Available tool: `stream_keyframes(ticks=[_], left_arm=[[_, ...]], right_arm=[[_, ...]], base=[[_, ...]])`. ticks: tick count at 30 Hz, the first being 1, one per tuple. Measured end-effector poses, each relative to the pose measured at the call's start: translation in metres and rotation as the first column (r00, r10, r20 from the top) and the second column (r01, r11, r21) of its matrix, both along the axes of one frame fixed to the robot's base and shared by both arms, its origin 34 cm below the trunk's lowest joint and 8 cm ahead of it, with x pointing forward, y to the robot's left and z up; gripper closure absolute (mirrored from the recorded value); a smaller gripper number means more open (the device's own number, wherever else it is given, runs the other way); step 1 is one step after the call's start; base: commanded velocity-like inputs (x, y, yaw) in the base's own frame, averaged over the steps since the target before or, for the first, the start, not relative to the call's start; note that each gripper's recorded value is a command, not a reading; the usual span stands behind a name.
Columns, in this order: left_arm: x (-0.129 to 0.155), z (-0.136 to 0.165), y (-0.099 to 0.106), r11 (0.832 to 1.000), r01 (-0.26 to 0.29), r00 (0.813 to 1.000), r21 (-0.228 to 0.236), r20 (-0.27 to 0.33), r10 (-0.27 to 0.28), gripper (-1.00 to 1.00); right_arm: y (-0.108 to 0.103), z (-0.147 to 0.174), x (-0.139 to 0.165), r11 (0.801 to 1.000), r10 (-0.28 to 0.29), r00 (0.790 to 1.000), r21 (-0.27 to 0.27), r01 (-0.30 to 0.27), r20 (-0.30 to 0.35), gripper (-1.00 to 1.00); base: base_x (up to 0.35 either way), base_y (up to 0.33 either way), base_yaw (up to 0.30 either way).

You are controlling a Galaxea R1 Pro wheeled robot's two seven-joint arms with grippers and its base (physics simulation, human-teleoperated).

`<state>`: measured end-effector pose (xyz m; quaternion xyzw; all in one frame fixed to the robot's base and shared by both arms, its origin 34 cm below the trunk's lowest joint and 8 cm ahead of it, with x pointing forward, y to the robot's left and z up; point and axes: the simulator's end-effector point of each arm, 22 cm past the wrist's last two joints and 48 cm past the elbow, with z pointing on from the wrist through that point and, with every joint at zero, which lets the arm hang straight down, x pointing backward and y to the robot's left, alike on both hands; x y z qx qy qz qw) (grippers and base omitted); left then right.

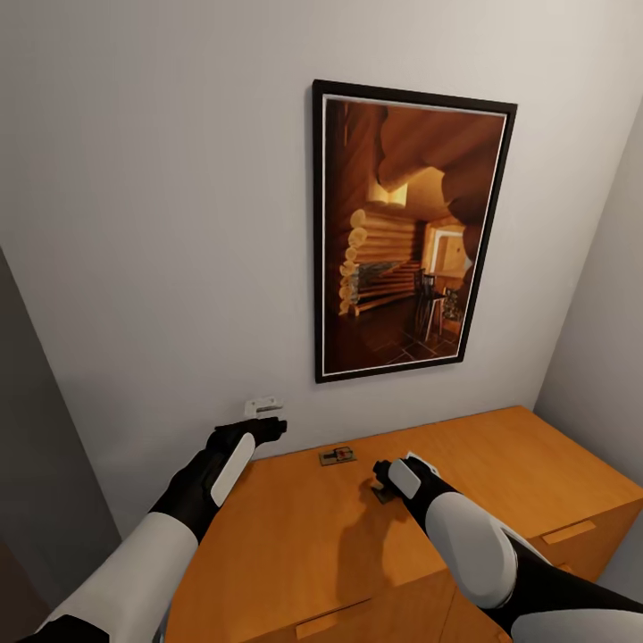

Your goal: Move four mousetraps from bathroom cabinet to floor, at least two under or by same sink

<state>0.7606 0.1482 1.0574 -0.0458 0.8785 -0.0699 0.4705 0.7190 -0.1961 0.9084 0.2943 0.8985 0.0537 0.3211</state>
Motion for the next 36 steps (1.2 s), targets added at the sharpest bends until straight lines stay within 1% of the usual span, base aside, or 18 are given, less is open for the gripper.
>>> stream_keyframes(ticks=[8, 36], left_arm=[[0.0029, -0.0051, 0.0000, 1.000, 0.000, 1.000, 0.000, 0.000, 0.000, -1.00], [0.0031, -0.0050, 0.0000, 1.000, 0.000, 1.000, 0.000, 0.000, 0.000, -1.00]], right_arm=[[0.0000, 0.0004, 0.0074, 1.000, -0.002, 1.000, 0.002, 0.002, 0.010, -1.00], [-0.0008, 0.0007, 0.0079, 1.000, -0.013, 1.000, 0.007, 0.013, 0.012, -1.00]], base=[[0.000, 0.000, 0.000], [0.000, 0.000, 0.000]])
